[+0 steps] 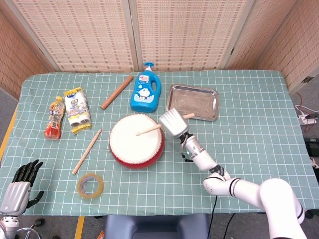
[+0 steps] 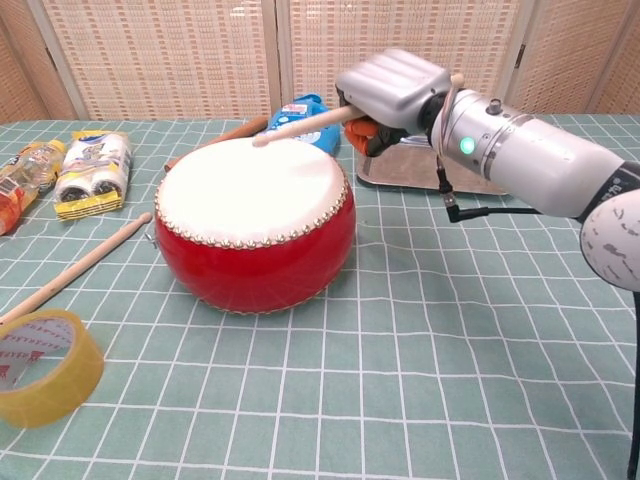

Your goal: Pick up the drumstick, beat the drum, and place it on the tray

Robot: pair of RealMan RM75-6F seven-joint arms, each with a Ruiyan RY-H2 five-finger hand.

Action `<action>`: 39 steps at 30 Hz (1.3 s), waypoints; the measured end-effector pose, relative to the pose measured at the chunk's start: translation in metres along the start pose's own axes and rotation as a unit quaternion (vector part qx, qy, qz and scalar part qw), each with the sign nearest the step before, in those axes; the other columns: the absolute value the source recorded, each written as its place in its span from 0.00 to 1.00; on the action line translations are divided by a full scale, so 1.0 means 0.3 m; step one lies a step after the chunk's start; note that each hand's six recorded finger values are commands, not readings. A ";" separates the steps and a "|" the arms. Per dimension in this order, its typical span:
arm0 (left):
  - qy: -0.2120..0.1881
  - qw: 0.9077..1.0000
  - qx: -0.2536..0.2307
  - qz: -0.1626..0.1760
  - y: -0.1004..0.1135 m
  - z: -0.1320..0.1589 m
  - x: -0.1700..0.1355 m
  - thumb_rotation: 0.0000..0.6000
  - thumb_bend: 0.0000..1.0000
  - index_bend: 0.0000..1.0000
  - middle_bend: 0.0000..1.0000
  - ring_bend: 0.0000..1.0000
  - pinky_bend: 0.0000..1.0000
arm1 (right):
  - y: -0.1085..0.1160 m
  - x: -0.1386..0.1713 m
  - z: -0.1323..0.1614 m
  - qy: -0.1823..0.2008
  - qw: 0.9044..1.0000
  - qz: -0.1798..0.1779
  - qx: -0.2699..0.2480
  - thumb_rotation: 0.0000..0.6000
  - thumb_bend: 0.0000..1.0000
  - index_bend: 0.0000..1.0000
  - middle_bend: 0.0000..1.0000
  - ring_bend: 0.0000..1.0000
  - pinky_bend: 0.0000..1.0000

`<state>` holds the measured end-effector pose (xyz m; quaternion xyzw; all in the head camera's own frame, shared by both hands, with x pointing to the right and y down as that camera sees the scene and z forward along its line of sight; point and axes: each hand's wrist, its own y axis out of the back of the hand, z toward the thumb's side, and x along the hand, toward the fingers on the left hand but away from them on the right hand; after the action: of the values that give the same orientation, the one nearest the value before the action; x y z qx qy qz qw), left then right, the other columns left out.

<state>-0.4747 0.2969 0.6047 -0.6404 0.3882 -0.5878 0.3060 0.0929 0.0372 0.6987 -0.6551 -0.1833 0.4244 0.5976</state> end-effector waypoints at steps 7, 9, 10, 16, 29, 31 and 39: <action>0.002 1.000 -0.001 0.002 0.002 -0.005 -0.002 1.00 0.25 0.03 0.00 0.00 0.01 | -0.003 0.003 -0.003 -0.004 0.999 -0.002 0.046 1.00 0.73 1.00 1.00 1.00 1.00; 0.000 1.000 -0.002 0.001 0.000 -0.003 -0.004 1.00 0.25 0.03 0.00 0.00 0.01 | 0.020 -0.001 -0.016 -0.021 1.000 -0.014 -0.003 1.00 0.73 1.00 1.00 1.00 1.00; -0.001 1.000 -0.002 -0.001 -0.003 0.000 -0.005 1.00 0.25 0.03 0.00 0.00 0.01 | 0.030 -0.003 -0.025 -0.030 0.999 -0.020 -0.029 1.00 0.73 1.00 1.00 1.00 1.00; -0.002 1.000 -0.003 -0.001 -0.006 0.005 -0.004 1.00 0.25 0.03 0.00 0.00 0.01 | 0.030 -0.001 -0.121 -0.089 0.986 -0.022 -0.142 1.00 0.73 1.00 1.00 1.00 1.00; 0.001 1.000 0.002 -0.005 -0.004 0.009 -0.007 1.00 0.25 0.03 0.00 0.00 0.01 | -0.188 0.010 -0.344 -0.198 0.964 0.066 -0.166 1.00 0.73 0.99 0.98 0.91 0.92; 0.004 1.000 0.004 -0.006 -0.003 0.006 -0.007 1.00 0.25 0.03 0.00 0.00 0.01 | -0.214 0.004 -0.363 -0.209 0.960 0.075 -0.172 1.00 0.71 0.96 0.95 0.86 0.87; 0.007 1.000 0.006 -0.007 -0.001 0.005 -0.007 1.00 0.26 0.03 0.00 0.00 0.01 | -0.276 -0.032 -0.375 -0.225 0.949 0.100 -0.198 1.00 0.54 0.68 0.67 0.57 0.54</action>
<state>-0.4733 0.2988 0.6038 -0.6370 0.3829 -0.5966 0.3028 0.1968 -0.0225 0.7712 -0.6626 -0.3267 0.5735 0.3540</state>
